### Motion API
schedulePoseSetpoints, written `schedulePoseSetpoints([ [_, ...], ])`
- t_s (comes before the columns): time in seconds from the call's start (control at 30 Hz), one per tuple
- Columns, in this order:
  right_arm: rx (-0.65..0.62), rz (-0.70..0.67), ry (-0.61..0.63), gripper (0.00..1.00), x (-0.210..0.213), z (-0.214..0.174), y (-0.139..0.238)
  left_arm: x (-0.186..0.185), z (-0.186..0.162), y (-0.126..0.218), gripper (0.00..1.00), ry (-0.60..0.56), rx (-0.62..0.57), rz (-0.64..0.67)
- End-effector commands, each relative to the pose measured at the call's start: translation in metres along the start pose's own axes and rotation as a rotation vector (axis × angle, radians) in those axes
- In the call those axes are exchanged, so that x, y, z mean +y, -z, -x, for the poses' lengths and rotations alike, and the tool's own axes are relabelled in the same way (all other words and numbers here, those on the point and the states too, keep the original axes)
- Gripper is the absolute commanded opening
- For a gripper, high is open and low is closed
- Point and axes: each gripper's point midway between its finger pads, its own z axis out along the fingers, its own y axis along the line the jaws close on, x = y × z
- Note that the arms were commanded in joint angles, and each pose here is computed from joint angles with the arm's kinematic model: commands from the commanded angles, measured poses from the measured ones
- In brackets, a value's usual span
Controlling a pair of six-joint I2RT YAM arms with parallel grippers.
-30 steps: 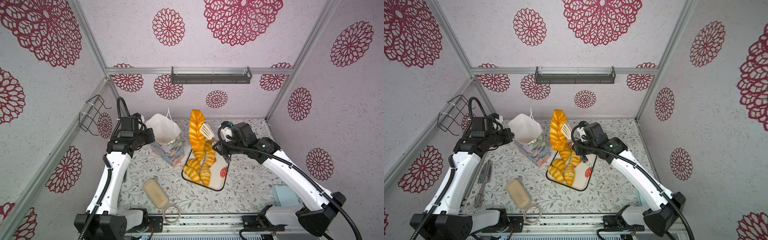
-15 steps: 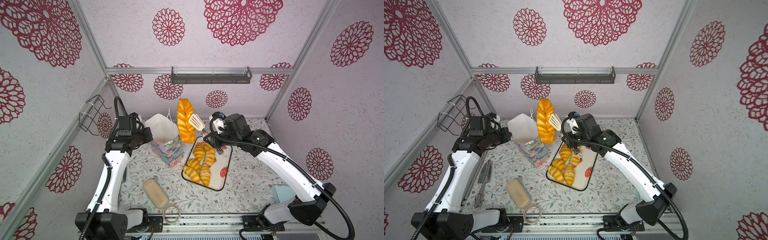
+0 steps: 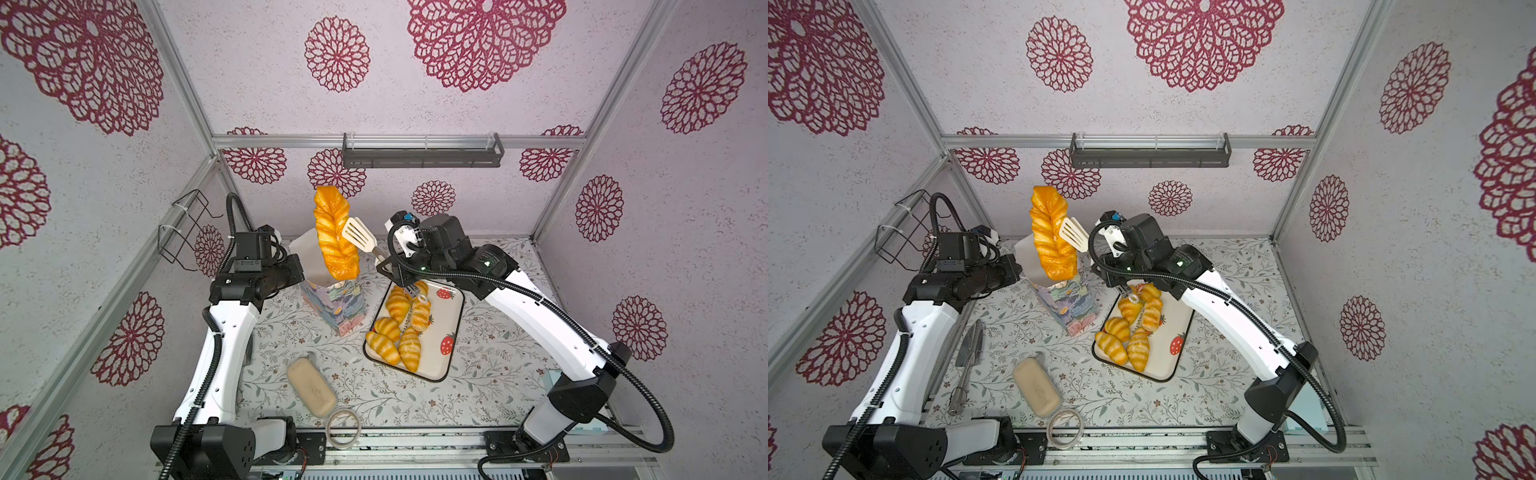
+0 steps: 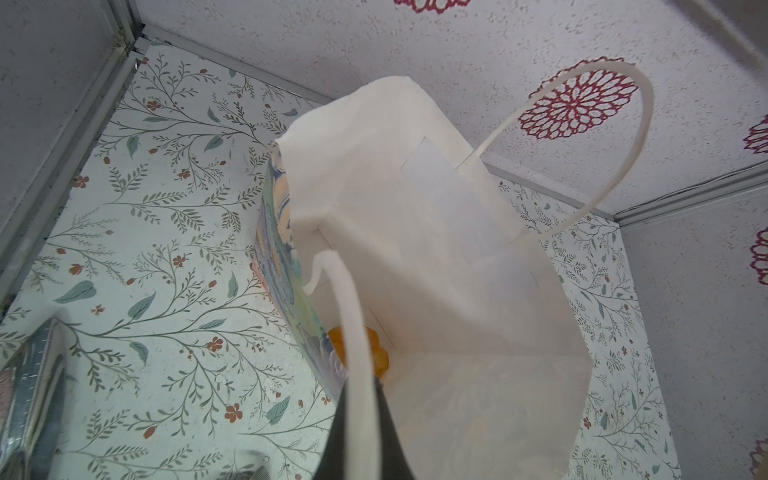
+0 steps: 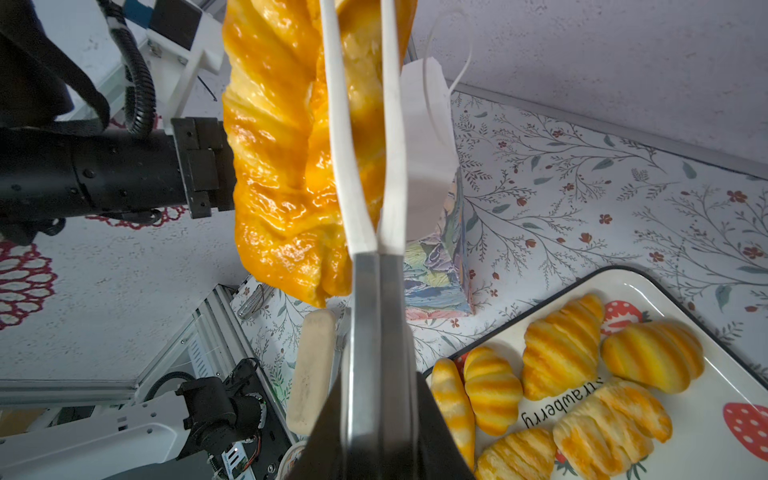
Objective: Place the fake bread into the paper bag
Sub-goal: 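Lift the twisted bread in the tongs and carry it toward the bag, then lower the twisted bread into the bag opening held by the left gripper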
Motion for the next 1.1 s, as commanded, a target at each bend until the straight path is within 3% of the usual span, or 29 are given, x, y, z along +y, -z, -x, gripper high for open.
schedulePoseSetpoints([
  [0.0,-0.091,0.057,0.075,0.22,0.021,0.031,0.013,0.001,0.007,0.003,0.0,-0.004,-0.018,0.003],
  [0.67,0.008,0.017,0.124,0.23,0.002,0.037,-0.052,0.003,0.005,0.002,0.0,0.003,-0.02,-0.003],
  [1.07,0.061,-0.082,0.129,0.23,-0.026,0.02,-0.057,0.0,0.005,-0.002,0.0,0.011,-0.013,-0.024],
])
